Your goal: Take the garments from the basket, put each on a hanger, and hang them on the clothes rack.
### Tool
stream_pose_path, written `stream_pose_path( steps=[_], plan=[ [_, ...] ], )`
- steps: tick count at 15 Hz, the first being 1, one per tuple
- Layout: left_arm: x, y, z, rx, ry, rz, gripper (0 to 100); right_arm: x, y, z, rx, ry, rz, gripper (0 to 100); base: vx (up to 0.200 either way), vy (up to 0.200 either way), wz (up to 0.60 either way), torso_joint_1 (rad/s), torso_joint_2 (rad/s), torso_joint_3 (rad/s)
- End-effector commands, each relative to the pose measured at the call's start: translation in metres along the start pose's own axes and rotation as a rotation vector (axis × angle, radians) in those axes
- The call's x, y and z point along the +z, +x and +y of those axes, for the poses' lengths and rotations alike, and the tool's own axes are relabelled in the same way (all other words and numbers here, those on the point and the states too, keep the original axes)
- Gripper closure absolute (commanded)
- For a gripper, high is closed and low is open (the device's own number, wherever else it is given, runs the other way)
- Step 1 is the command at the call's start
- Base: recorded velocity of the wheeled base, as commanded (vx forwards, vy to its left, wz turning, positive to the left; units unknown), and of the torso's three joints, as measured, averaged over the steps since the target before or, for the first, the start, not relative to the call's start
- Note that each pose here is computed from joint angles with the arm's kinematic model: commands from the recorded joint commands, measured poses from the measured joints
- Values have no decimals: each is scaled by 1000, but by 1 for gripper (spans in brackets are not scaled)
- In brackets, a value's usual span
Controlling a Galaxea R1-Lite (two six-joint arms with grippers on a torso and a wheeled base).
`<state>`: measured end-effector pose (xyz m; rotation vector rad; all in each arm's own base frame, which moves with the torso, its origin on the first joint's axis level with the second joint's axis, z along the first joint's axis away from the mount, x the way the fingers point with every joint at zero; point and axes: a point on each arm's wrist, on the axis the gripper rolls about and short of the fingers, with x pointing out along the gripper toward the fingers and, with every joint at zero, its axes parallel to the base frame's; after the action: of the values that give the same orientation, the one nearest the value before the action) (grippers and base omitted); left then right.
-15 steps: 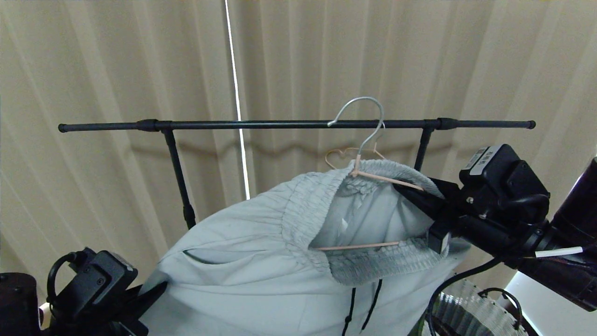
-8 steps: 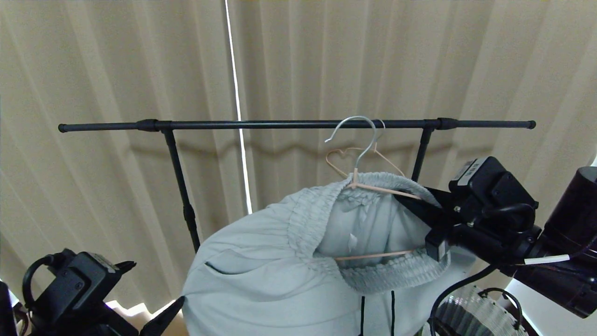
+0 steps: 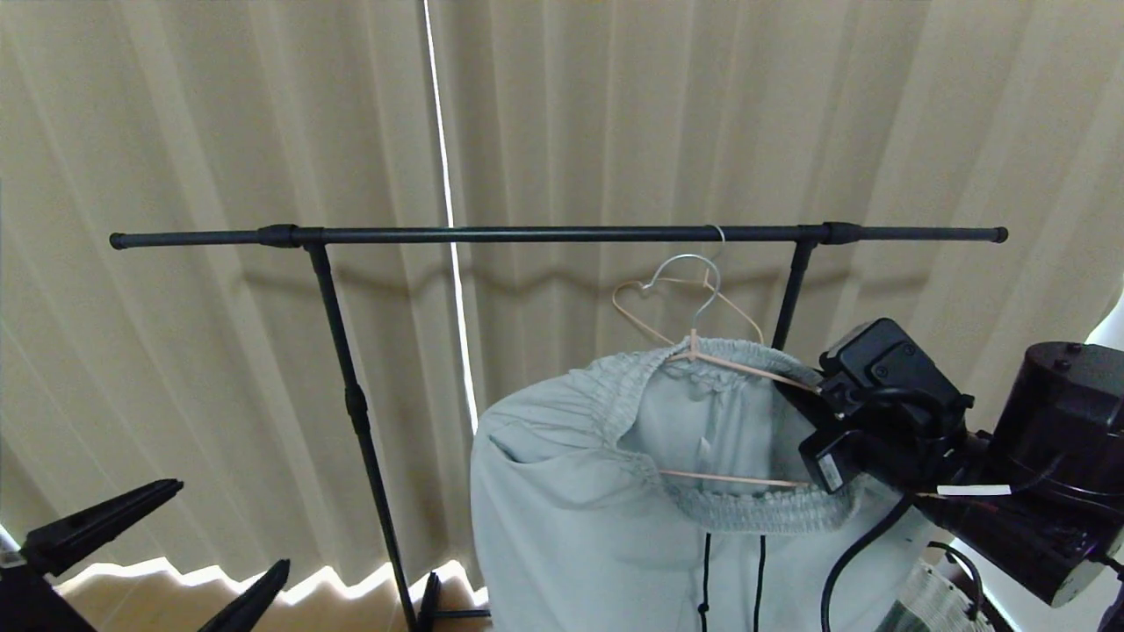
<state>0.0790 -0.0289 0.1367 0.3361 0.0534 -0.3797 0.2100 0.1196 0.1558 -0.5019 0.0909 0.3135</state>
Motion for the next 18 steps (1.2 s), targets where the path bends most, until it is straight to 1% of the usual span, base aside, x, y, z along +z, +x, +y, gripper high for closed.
stream_pose_path(
  steps=[1, 3, 9, 18],
  plan=[
    [5, -17, 5, 83, -6, -91, 0, -2, 1, 1, -2, -3, 11, 100, 0, 0, 0, 0, 0, 0],
    [5, -21, 5, 96, -19, -108, 0, -3, 0, 1, -16, -3, 20, 100, 0, 0, 0, 0, 0, 0],
    [2, -26, 4, 79, -21, -51, 0, -1, 1, 0, -21, -1, 12, 100, 0, 0, 0, 0, 0, 0],
    [0, -26, 3, 74, -23, -47, 0, 0, 2, 1, -21, -1, 10, 100, 200, 0, 0, 2, 2, 4]
  ],
)
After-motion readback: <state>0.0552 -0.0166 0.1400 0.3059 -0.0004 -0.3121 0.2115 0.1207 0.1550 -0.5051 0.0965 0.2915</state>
